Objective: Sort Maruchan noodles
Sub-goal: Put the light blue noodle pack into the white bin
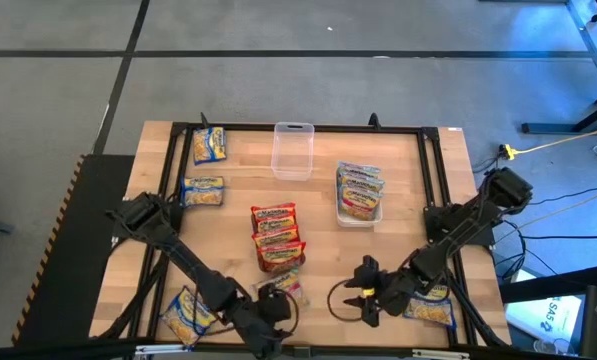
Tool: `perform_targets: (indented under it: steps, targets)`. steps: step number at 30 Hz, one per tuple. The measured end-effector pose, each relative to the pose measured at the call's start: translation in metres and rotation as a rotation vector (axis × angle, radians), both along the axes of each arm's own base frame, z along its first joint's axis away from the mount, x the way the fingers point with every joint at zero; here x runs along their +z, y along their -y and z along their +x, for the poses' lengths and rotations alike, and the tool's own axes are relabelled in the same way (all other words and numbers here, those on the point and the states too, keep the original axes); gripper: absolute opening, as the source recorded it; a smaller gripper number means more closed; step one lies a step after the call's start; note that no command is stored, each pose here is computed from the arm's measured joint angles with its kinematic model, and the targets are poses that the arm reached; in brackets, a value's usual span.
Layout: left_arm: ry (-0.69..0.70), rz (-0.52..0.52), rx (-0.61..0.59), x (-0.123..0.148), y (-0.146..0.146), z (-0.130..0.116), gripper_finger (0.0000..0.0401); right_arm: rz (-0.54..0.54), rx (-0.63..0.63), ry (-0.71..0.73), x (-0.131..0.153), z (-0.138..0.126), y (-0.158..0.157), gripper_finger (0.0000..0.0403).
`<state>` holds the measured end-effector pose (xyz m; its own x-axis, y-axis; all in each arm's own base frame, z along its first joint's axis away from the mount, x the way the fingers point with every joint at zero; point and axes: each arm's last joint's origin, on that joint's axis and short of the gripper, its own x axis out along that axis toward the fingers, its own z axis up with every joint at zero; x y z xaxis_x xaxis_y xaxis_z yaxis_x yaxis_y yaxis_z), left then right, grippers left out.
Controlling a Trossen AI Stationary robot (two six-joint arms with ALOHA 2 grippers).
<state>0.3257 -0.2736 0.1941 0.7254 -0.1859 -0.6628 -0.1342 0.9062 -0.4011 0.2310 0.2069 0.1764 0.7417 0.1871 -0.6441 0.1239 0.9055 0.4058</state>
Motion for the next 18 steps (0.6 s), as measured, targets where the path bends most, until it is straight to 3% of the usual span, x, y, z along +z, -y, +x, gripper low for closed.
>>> perform_targets:
  steps: [5,10,18]
  targets:
    - [-0.026,0.101,0.060,-0.006,0.005,-0.015,0.0208,0.164,-0.086,0.090,-0.003,0.001,0.001,0.0199]
    - [-0.014,0.196,0.083,-0.008,0.007,-0.022,0.0208,0.228,-0.171,0.084,-0.004,0.008,0.007,0.0202]
    - [-0.026,0.235,0.090,-0.021,0.005,-0.026,0.0208,0.332,-0.202,0.056,-0.028,0.030,0.004,0.0281]
